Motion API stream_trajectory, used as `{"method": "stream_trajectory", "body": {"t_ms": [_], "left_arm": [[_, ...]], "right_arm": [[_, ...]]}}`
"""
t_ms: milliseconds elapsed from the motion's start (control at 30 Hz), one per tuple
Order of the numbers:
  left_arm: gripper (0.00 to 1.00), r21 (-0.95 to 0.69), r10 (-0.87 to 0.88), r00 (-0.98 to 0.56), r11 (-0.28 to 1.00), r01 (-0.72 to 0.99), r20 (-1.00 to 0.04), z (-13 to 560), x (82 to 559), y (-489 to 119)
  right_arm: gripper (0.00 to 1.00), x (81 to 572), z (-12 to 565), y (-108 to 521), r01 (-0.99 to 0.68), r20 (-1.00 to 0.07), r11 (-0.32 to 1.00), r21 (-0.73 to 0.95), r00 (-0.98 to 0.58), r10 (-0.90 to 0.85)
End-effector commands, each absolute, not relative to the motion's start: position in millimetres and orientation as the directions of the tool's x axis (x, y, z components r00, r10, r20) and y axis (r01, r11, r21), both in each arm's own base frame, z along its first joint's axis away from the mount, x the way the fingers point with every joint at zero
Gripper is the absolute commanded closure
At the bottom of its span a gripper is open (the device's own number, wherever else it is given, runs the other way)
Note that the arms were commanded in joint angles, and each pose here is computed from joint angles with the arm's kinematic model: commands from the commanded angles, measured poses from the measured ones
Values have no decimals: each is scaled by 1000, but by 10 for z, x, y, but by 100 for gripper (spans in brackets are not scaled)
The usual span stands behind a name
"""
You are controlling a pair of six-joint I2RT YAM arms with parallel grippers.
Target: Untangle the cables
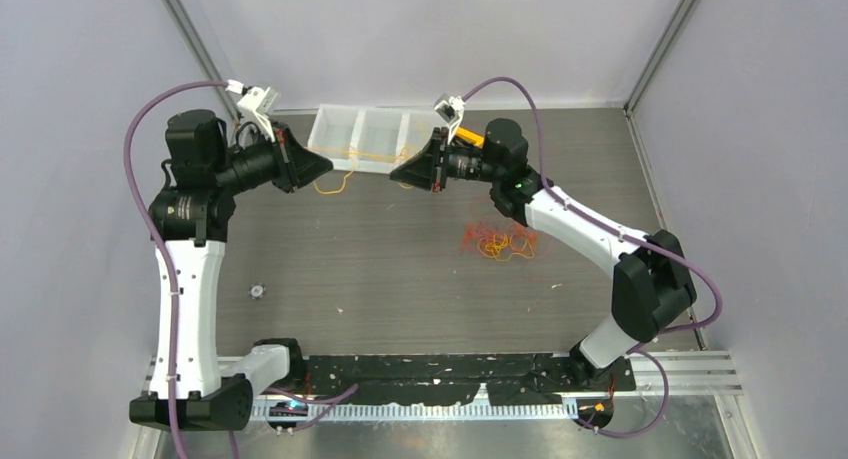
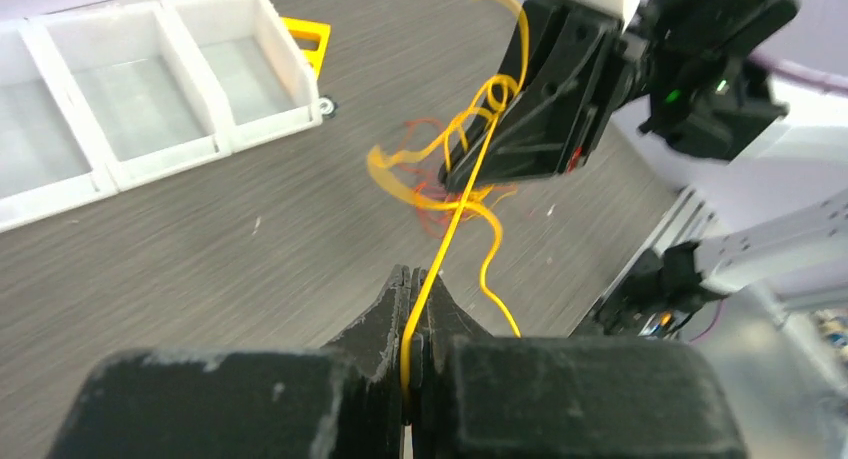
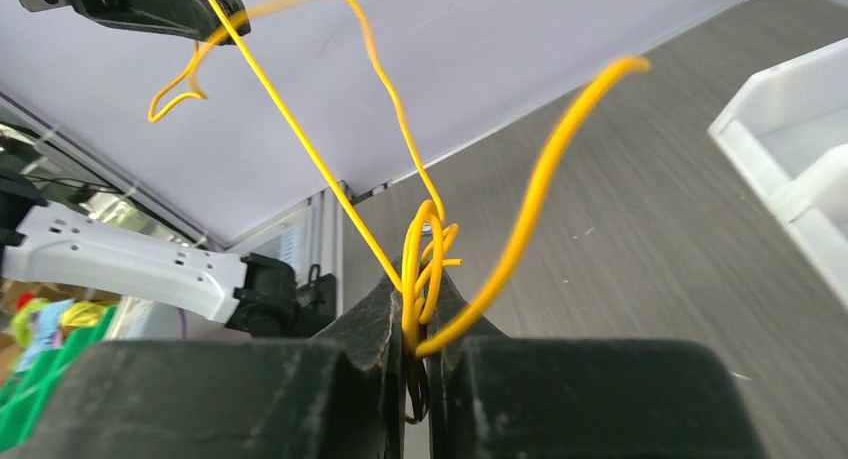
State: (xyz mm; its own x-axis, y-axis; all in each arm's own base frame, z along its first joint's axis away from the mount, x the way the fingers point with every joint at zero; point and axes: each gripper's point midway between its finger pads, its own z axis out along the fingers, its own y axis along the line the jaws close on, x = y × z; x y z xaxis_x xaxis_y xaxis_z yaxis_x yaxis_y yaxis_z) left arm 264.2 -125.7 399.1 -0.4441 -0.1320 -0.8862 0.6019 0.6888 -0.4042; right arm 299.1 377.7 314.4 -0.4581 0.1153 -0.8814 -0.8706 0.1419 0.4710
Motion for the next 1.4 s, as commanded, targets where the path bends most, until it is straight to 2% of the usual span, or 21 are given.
{"method": "stream_trajectory", "body": {"t_ms": [0,200,333,367,400,433,467,500,567,633,767,1000,1133,1367], "left_arm": [[100,-38,79,-182,823,566,-980,4340,2740,-854],[100,66,182,-147,816,574,-972,4241,2958,-868],[100,50,158,-128,798,600,-979,4246,3170,-1067],[100,39,142,-128,804,594,-982,4277,3263,-1088],[100,27,121,-125,815,579,-985,4332,3367,-1090],[100,20,104,-121,834,552,-987,4378,3504,-1066],[100,23,86,-101,861,507,-991,4484,3637,-1003],[100,27,79,-89,877,480,-993,4546,3768,-968],[100,40,75,-65,903,429,-995,4657,4015,-898],[100,56,84,-58,922,384,-995,4694,4266,-827],[100,108,142,-91,947,303,-986,4552,4785,-679],[100,191,206,-55,960,203,-977,4242,5546,-431],[100,181,203,-101,963,198,-974,3870,5969,-433],[100,168,193,-157,973,156,-969,3449,6313,-362]], "right_arm": [[95,3407,2356,3268,-785,-852,389,483,-524,0],[95,3356,2787,3383,-852,-893,301,429,-451,-2],[92,3263,3013,3529,-873,-896,218,436,-444,11],[77,3304,3022,3552,-866,-890,221,448,-455,19],[67,3345,3000,3547,-857,-884,235,458,-467,19],[49,3433,2950,3553,-844,-876,258,470,-481,22],[42,3511,2889,3519,-827,-866,285,484,-499,24],[30,3582,2806,3510,-809,-853,304,504,-522,26],[18,3733,2656,3394,-764,-825,353,540,-564,41],[12,3807,2541,3288,-731,-801,379,568,-596,50],[6,3826,2415,3062,-701,-785,414,581,-618,55],[5,3682,2325,2749,-704,-795,453,547,-606,18],[5,3622,2265,2586,-682,-782,476,555,-623,20],[4,3587,2234,2466,-673,-775,486,558,-631,16]]}}
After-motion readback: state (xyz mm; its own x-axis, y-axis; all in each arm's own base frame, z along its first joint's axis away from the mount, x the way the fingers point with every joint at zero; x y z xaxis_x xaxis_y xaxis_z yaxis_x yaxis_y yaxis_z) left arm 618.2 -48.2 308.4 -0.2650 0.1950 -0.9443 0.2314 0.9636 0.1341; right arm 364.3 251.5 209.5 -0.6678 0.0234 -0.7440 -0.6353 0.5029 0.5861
